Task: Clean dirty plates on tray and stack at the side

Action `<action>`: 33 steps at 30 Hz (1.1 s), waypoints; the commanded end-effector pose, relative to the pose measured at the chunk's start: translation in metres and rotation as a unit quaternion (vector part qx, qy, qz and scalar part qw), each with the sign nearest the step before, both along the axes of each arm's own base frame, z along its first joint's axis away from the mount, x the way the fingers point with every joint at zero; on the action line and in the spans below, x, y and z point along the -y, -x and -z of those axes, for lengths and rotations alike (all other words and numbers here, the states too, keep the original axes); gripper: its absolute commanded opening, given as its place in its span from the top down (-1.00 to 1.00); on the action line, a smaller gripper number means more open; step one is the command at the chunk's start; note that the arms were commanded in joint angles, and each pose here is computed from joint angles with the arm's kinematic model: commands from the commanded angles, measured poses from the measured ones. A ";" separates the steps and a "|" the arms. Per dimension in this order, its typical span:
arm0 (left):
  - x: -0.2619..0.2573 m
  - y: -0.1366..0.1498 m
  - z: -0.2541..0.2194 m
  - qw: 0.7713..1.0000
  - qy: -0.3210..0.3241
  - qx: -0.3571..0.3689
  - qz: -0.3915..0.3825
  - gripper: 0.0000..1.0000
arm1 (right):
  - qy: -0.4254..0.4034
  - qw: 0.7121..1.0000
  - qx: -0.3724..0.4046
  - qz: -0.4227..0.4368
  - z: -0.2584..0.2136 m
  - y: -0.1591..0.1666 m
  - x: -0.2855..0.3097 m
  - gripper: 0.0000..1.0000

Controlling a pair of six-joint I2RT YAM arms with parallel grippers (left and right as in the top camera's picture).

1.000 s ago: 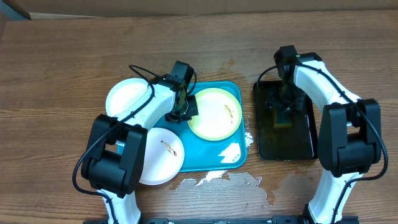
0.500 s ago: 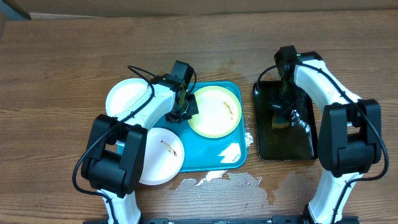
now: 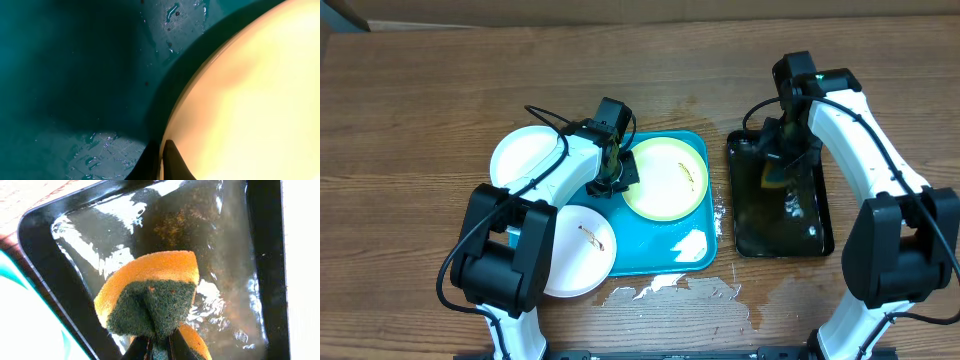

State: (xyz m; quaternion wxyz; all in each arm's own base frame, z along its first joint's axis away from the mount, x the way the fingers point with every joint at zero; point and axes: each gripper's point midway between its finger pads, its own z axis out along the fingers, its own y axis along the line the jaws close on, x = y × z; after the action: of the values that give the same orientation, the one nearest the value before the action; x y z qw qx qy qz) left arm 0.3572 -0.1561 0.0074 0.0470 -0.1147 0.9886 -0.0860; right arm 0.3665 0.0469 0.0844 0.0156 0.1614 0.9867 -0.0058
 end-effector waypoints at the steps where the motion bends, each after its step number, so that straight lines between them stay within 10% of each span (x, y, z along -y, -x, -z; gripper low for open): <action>1: -0.012 0.001 0.013 1.000 -0.021 -0.011 -0.019 0.77 | -0.028 0.999 0.009 -0.012 -0.008 -0.003 -0.007 0.93; 3: -0.012 0.001 0.013 1.000 -0.020 -0.011 -0.019 0.25 | -0.040 0.999 0.008 -0.025 -0.008 -0.002 -0.011 0.92; 6: -0.011 0.001 0.013 1.000 -0.020 -0.011 -0.019 0.09 | -0.051 0.998 0.005 -0.028 -0.009 0.000 -0.015 0.93; 9: -0.010 0.000 0.012 1.000 -0.017 -0.009 -0.018 0.26 | -0.075 0.996 0.005 -0.045 -0.012 0.000 -0.023 0.93; 12: -0.002 0.000 0.010 1.000 0.006 -0.013 -0.015 0.92 | -0.153 0.986 0.007 -0.072 -0.018 0.002 -0.050 0.93; 22: -0.002 -0.002 0.010 1.000 0.005 -0.008 -0.015 0.92 | -0.242 0.952 0.035 -0.184 -0.029 0.009 -0.141 0.93; 33: -0.002 -0.001 0.010 1.000 0.003 -0.010 -0.013 0.92 | -0.055 0.984 0.095 -0.142 -0.001 -0.005 -0.161 0.93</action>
State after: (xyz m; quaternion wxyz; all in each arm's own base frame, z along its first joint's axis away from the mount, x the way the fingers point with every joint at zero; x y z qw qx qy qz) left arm 0.3619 -0.1592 0.0079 0.0499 -0.1256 0.9857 -0.1003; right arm 0.3588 0.2249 0.0915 0.0651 -0.0210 0.9886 0.1339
